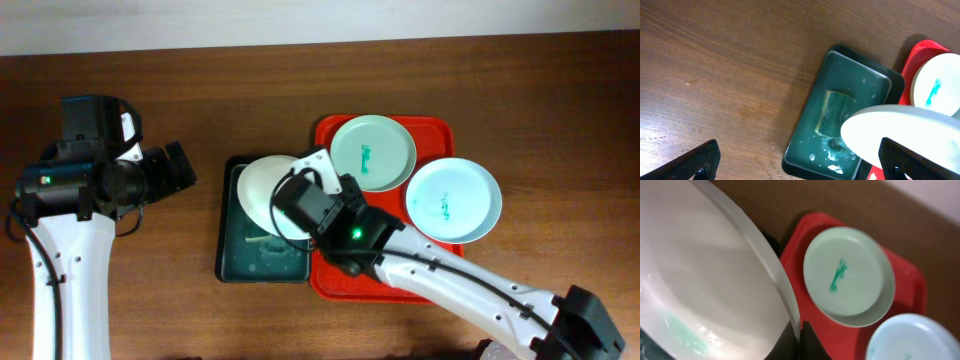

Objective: Clean dirty plates on tray and stack at the side
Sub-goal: 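Lift the plate with the right gripper and dip it into the black tray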

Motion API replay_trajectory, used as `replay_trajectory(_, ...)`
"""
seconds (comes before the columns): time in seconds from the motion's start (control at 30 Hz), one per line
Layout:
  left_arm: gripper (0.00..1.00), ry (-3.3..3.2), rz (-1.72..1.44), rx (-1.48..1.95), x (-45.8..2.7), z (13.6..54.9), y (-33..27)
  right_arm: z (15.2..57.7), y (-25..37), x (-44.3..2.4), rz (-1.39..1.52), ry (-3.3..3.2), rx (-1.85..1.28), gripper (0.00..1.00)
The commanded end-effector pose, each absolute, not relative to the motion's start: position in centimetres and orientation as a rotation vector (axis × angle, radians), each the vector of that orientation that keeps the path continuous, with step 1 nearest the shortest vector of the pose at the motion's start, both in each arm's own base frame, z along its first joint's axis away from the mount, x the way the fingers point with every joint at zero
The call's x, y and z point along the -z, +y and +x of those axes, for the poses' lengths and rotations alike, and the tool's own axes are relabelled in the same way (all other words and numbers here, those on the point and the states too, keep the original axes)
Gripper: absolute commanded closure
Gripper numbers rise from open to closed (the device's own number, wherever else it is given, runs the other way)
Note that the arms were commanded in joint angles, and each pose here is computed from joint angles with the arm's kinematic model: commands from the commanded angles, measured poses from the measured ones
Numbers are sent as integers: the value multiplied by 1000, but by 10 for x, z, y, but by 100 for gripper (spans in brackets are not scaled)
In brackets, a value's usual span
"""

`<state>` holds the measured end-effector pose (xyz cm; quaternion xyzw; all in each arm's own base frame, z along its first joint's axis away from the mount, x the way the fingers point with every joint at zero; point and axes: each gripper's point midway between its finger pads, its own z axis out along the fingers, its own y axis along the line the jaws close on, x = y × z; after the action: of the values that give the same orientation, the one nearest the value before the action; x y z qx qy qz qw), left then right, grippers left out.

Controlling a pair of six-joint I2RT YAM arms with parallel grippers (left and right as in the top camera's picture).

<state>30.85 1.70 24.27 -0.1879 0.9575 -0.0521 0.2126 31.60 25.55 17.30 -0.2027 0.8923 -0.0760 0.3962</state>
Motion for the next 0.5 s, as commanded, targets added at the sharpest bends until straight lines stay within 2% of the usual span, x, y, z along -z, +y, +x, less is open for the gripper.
replay_trajectory(0.0, 1, 2645, -521, 155, -247, 309, 17, 315, 255, -214, -515, 2082, 370, 96)
replay_trajectory(0.13, 1, 2645, -520, 155, -247, 309, 17, 298, 260, -242, -518, 1967, 426, 96)
replay_trajectory(0.2, 0, 2645, -520, 155, -247, 309, 17, 291, 267, -245, -612, 1937, 456, 96)
replay_trajectory(0.47, 1, 2645, -520, 155, -247, 309, 17, 289, 265, -250, -677, 1896, 536, 96)
